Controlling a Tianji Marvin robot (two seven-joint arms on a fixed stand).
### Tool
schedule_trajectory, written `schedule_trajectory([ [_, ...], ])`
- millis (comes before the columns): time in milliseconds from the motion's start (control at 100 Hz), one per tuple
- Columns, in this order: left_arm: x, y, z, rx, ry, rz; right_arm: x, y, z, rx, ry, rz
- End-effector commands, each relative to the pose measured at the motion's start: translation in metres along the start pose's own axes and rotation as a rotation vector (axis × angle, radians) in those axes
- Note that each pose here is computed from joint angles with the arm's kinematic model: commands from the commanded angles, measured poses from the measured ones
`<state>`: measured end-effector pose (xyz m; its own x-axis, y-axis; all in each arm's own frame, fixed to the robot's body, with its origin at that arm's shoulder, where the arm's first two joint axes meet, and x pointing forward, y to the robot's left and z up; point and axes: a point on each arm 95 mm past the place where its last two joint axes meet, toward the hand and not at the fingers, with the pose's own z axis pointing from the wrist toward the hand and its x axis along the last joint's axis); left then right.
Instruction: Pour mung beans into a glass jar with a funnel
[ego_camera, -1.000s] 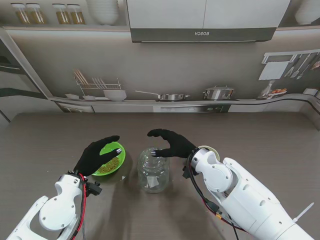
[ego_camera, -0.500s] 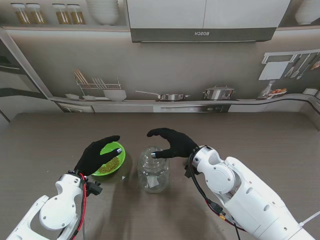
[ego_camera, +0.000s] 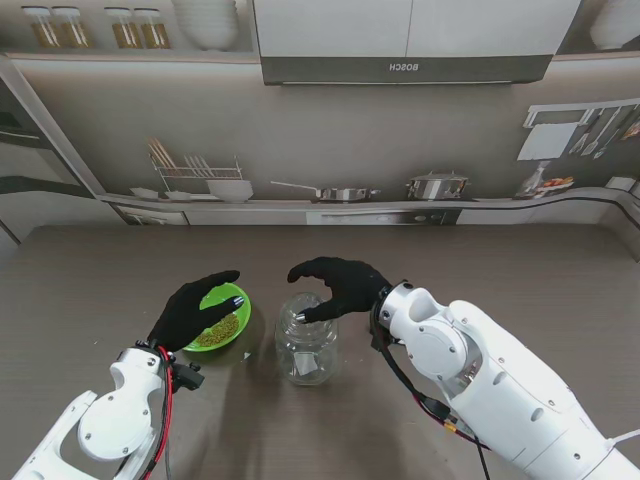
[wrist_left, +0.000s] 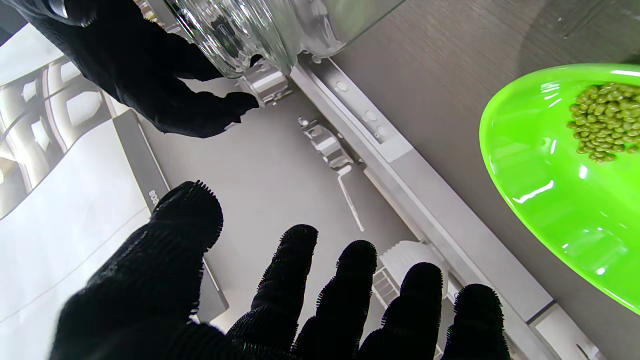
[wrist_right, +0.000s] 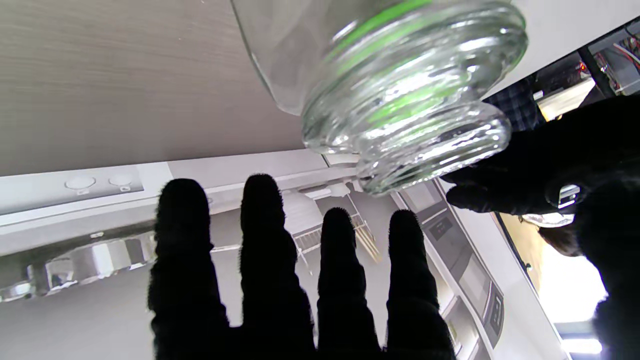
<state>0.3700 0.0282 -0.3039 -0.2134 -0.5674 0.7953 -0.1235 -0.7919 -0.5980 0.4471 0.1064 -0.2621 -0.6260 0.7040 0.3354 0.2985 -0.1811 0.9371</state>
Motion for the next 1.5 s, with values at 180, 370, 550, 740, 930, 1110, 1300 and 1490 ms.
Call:
schedule_trajectory([
  [180, 0.0, 0.001, -0.002, -0.009, 0.003, -0.003, 0.012, 0.003, 0.004, 0.046, 0.011, -0.057],
  [370, 0.0, 0.0, -0.003, -0.006, 0.006, -0.004, 0.017, -0.002, 0.004, 0.062, 0.0, -0.123],
  [550, -0.001, -0.001, -0.003, -0.006, 0.007, -0.005, 0.018, -0.006, 0.004, 0.079, -0.006, -0.181],
  [740, -0.001, 0.0, -0.003, -0.008, 0.006, -0.006, 0.018, -0.012, 0.006, 0.092, 0.001, -0.213],
  [930, -0.001, 0.0, -0.003, -0.009, 0.005, -0.006, 0.017, -0.021, 0.009, 0.074, 0.008, -0.243],
  [1110, -0.001, 0.0, -0.003, -0.011, 0.001, -0.007, 0.014, -0.03, 0.011, 0.065, 0.012, -0.255],
  [1300, -0.001, 0.0, -0.003, -0.016, -0.002, -0.008, 0.01, -0.04, 0.013, 0.051, 0.023, -0.249],
  [1490, -0.001, 0.0, -0.003, -0.017, -0.004, -0.009, 0.009, -0.048, 0.015, 0.031, 0.035, -0.242],
])
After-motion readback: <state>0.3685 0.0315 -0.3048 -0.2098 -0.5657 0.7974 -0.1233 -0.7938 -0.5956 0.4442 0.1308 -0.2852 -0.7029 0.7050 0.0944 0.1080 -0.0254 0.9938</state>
